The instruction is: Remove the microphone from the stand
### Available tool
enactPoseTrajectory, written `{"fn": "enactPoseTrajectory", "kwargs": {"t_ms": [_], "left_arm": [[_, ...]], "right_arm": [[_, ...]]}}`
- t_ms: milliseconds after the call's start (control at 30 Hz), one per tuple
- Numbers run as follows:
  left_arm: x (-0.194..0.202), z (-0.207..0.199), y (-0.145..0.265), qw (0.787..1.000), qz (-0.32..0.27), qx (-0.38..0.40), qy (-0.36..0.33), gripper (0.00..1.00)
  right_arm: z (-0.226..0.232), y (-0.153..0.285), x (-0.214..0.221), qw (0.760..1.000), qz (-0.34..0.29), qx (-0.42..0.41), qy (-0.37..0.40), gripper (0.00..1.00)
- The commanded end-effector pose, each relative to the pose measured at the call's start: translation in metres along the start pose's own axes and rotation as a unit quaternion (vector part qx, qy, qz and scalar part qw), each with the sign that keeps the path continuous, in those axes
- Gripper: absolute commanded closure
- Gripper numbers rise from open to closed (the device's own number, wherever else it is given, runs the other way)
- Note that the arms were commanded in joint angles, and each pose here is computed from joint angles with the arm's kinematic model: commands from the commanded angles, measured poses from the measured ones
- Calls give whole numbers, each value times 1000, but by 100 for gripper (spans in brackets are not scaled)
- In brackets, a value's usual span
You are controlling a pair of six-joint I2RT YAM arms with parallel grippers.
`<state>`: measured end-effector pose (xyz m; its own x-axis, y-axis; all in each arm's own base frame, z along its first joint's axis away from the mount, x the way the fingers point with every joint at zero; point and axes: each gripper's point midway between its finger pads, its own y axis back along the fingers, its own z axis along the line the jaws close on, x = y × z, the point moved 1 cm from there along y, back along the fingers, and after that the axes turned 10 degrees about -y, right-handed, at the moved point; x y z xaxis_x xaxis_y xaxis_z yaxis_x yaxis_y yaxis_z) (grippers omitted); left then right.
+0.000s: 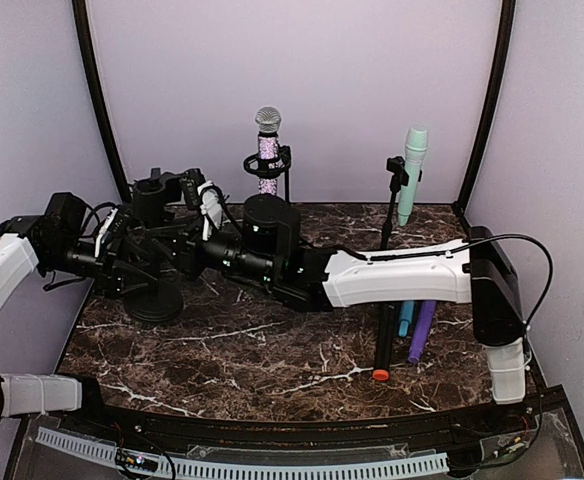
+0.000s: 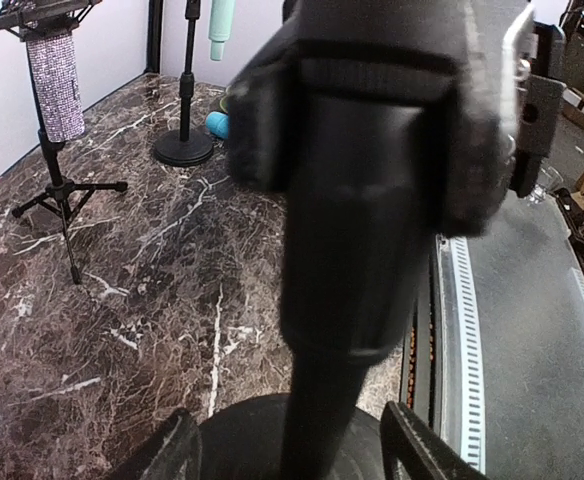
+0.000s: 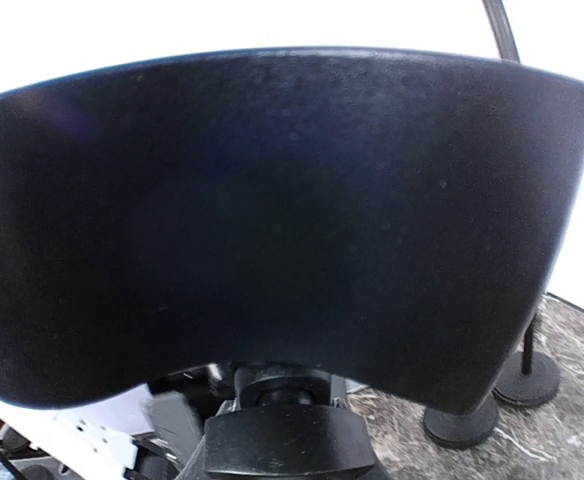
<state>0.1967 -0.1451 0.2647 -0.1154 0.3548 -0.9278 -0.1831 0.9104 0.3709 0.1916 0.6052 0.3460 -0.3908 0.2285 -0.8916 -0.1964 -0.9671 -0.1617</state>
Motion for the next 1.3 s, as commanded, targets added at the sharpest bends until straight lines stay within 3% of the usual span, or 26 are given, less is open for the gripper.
{"fn": "enactPoseTrajectory", "kwargs": {"t_ms": [0,100,167,233,267,500,667,767,833,900,1000,1100,1267], "left_arm": [[-5,1,-4,1000,-18,5,9,39],[-5,-2,-5,999,-24,16,15,49],[-9,-5,-5,999,-33,24,16,68],[-13,-9,-4,999,-41,29,14,95],[-15,-11,-3,998,-47,31,13,100],[-42,-39,7,990,-110,84,5,100],[-61,-43,14,984,-144,104,13,100],[-68,-42,16,983,-152,106,13,100],[-71,-40,17,983,-151,101,8,100],[-72,-38,17,986,-144,89,-1,100],[-75,-28,17,988,-138,53,-36,100],[-73,-23,16,989,-135,25,-47,100],[-56,2,9,994,-98,-29,-46,100]], "right_arm": [[49,1,-56,995,-72,-72,5,100],[55,-2,-55,994,-67,-85,3,100],[57,-4,-53,994,-61,-92,1,100],[61,-5,-52,993,-58,-102,-2,100],[63,-6,-52,993,-55,-107,-4,100],[96,2,-52,977,-11,-212,-22,100],[122,30,-54,925,35,-369,-79,100],[122,41,-58,909,43,-403,-102,99],[110,37,-58,921,35,-373,-105,89],[90,31,-60,949,9,-301,-94,55],[53,29,-66,983,-45,-167,-65,29],[30,36,-64,992,-68,-95,-48,23],[14,32,-46,998,-60,-16,-10,23]]}}
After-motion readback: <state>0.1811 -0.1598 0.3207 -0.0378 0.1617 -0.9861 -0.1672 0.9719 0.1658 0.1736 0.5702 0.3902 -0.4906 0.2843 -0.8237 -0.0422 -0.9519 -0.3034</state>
